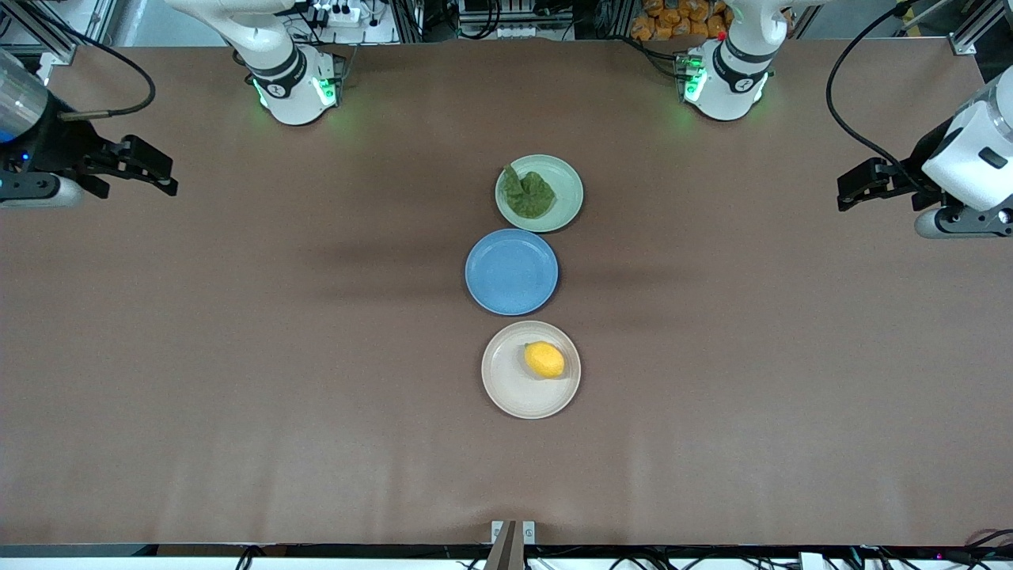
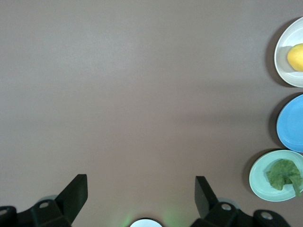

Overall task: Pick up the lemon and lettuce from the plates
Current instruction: 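Move both grippers inward from the rest pose toward the plates, then lower the right gripper to the lettuce while the left gripper reaches the lemon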

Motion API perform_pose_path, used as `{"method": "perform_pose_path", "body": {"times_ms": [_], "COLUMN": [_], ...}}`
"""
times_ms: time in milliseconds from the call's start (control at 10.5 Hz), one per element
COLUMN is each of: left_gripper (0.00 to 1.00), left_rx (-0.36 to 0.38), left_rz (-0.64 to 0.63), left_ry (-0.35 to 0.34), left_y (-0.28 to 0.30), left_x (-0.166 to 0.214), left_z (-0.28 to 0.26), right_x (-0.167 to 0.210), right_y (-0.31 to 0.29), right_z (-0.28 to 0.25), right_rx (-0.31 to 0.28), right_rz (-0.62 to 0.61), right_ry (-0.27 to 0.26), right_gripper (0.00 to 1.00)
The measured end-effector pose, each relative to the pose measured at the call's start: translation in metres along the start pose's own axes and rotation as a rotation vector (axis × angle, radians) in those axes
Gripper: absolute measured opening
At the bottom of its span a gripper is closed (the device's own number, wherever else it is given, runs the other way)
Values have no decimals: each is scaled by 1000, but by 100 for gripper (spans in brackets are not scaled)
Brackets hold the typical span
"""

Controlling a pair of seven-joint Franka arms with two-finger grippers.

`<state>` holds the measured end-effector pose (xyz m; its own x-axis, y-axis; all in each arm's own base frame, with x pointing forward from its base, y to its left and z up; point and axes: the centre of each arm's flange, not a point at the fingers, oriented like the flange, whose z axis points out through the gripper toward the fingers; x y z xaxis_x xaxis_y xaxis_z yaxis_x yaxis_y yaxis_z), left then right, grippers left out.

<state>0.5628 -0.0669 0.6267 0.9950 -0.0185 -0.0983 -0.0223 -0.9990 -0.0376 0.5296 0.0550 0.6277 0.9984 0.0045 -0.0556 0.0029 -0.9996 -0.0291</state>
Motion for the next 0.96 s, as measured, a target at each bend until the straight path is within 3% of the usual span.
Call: {"method": "perform_pose_path", "body": {"times_ms": [573, 955], "left_gripper": [100, 100], "left_rx": [0, 1], "left_rz": [19, -33], "left_ry": [-1, -24], "left_y": [18, 92], "left_x": [3, 22], "left_z": [6, 46], "right_x": [13, 1], "right_y": [-67, -142], "right_z": [45, 72], "right_rx": [-23, -65], "right_rz": [111, 239], "right_ry": [-82, -120], "right_gripper": [100, 100]}}
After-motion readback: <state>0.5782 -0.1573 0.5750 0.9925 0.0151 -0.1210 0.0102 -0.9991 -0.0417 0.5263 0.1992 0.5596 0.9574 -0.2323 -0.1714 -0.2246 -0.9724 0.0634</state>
